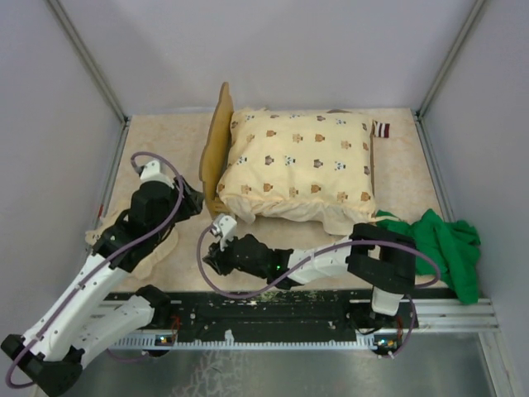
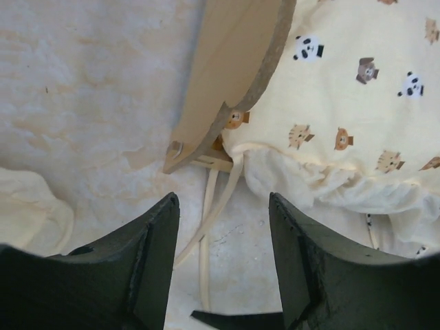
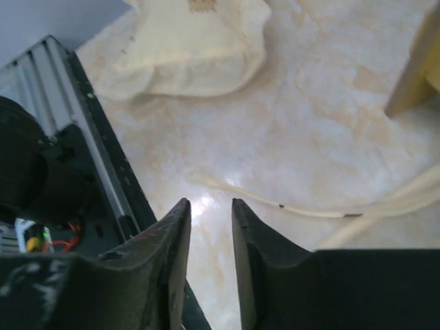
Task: Set up the pet bed
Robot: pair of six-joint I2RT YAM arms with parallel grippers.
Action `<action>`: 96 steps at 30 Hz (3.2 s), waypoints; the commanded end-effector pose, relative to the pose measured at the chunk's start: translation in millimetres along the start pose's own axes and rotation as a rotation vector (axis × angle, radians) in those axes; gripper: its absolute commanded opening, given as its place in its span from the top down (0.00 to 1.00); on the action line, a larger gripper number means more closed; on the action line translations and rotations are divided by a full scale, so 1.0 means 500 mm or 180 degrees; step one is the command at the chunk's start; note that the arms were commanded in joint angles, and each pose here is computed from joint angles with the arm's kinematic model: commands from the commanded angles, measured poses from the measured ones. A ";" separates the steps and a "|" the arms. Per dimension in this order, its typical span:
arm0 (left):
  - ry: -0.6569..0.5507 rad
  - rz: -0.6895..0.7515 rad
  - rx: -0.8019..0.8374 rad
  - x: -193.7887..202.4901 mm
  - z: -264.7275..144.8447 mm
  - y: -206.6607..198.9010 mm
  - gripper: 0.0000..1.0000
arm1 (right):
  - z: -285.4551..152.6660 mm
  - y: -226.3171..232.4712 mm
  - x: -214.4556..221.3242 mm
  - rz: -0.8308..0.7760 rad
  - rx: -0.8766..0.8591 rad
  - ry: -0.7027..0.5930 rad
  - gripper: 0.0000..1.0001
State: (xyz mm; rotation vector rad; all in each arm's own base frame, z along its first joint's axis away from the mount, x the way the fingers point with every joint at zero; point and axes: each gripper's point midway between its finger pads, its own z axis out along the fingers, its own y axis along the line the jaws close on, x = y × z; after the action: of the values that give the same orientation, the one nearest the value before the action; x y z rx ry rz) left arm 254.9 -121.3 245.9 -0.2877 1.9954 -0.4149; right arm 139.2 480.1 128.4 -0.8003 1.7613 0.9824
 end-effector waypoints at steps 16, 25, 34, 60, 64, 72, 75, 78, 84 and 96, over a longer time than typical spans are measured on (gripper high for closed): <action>0.1882 0.0309 0.0513 0.384 0.016 0.001 0.55 | -0.263 -0.271 -0.005 0.0642 0.1634 -0.0378 0.56; 0.2010 0.0597 0.0300 0.460 0.039 0.012 0.52 | -0.355 -0.341 -0.010 0.0622 0.2063 -0.0613 0.57; 0.2125 0.0890 -0.0178 0.502 0.047 0.057 0.53 | -0.388 -0.359 0.000 0.0660 0.2149 -0.0730 0.59; 0.1646 0.0454 0.0913 0.288 0.044 -0.106 1.00 | -0.279 -0.069 -0.001 -0.2246 -0.1020 -0.0467 0.59; 0.1566 0.0230 0.0955 0.245 0.042 -0.104 1.00 | -0.230 -0.060 0.007 -0.2684 -0.1226 -0.0301 0.58; 0.1569 -0.0280 0.0986 0.201 0.040 -0.112 1.00 | -0.061 -0.096 0.034 -0.3203 -0.1183 0.0485 0.59; 0.1497 -0.0352 0.1001 0.174 0.044 -0.114 1.00 | -0.011 -0.107 0.054 -0.3347 -0.1119 0.0636 0.60; 0.1455 -0.0368 0.0962 0.157 0.053 -0.109 1.00 | 0.025 -0.102 0.064 -0.3362 -0.1071 0.0704 0.61; 0.1529 -0.0440 0.0991 0.149 0.078 -0.101 1.00 | 0.076 -0.080 0.082 -0.3052 -0.1063 0.0646 0.61; 0.1540 -0.0522 0.0989 0.150 0.118 -0.081 1.00 | 0.127 -0.073 0.158 -0.2219 -0.1143 0.1137 0.60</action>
State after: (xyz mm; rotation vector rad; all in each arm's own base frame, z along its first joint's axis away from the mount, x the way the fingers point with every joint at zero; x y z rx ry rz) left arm 267.5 -191.9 165.2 -0.2047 2.3975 -0.9203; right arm 175.0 496.2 31.0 -1.7973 1.3183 0.5932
